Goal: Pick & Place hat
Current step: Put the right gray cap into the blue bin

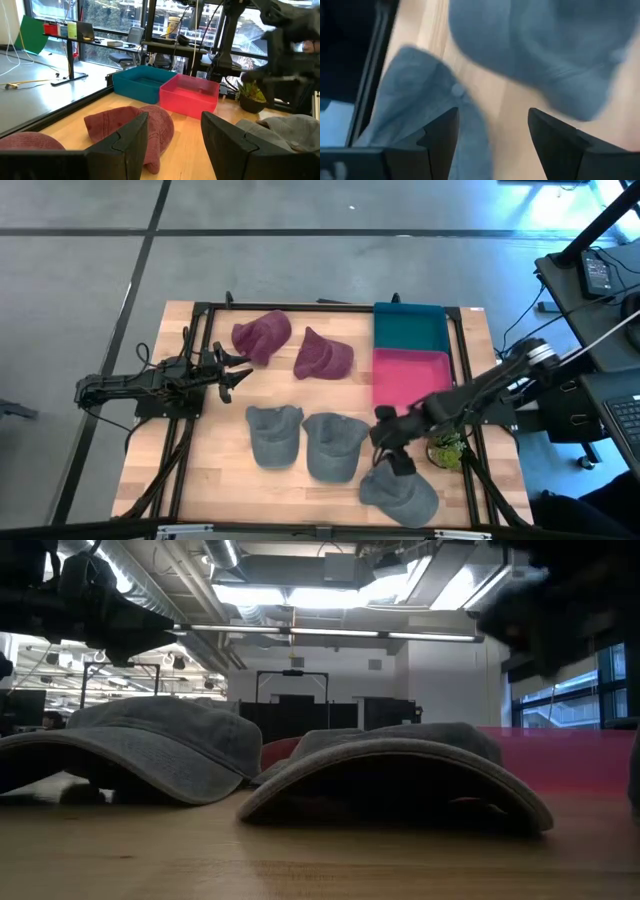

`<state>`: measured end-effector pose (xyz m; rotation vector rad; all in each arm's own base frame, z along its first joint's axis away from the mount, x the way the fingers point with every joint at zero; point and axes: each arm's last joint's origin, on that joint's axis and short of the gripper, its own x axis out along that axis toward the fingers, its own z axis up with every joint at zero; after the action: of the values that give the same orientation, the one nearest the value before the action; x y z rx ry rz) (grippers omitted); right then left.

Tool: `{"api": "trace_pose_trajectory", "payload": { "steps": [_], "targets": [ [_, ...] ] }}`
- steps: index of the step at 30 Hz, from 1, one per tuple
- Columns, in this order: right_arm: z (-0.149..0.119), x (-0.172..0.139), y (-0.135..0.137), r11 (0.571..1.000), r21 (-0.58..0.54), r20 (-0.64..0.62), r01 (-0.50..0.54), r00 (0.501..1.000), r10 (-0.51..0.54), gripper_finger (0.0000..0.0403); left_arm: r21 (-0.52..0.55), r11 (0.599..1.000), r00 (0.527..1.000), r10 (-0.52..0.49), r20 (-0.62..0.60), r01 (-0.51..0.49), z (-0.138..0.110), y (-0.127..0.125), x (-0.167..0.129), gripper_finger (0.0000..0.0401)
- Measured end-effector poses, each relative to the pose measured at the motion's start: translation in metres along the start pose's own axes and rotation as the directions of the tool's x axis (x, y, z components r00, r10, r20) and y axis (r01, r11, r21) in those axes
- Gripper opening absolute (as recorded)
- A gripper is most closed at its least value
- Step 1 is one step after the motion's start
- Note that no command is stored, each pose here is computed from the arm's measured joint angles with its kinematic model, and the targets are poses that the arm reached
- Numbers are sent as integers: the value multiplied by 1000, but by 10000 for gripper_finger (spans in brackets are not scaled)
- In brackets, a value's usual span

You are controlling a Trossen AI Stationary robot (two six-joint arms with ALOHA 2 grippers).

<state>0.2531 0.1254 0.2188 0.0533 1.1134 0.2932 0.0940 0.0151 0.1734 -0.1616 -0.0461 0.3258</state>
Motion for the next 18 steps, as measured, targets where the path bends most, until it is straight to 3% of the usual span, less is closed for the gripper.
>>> {"api": "trace_pose_trajectory", "payload": {
  "steps": [7,18],
  "targets": [
    [-10,43,-1,992,122,-204,-27,978,52,237,0,1000,1000,0,-1,0,0,0,0,178],
    [-20,75,1,993,116,-318,-6,947,42,233,0,1000,1000,0,-1,0,0,0,0,178]
  ]
}}
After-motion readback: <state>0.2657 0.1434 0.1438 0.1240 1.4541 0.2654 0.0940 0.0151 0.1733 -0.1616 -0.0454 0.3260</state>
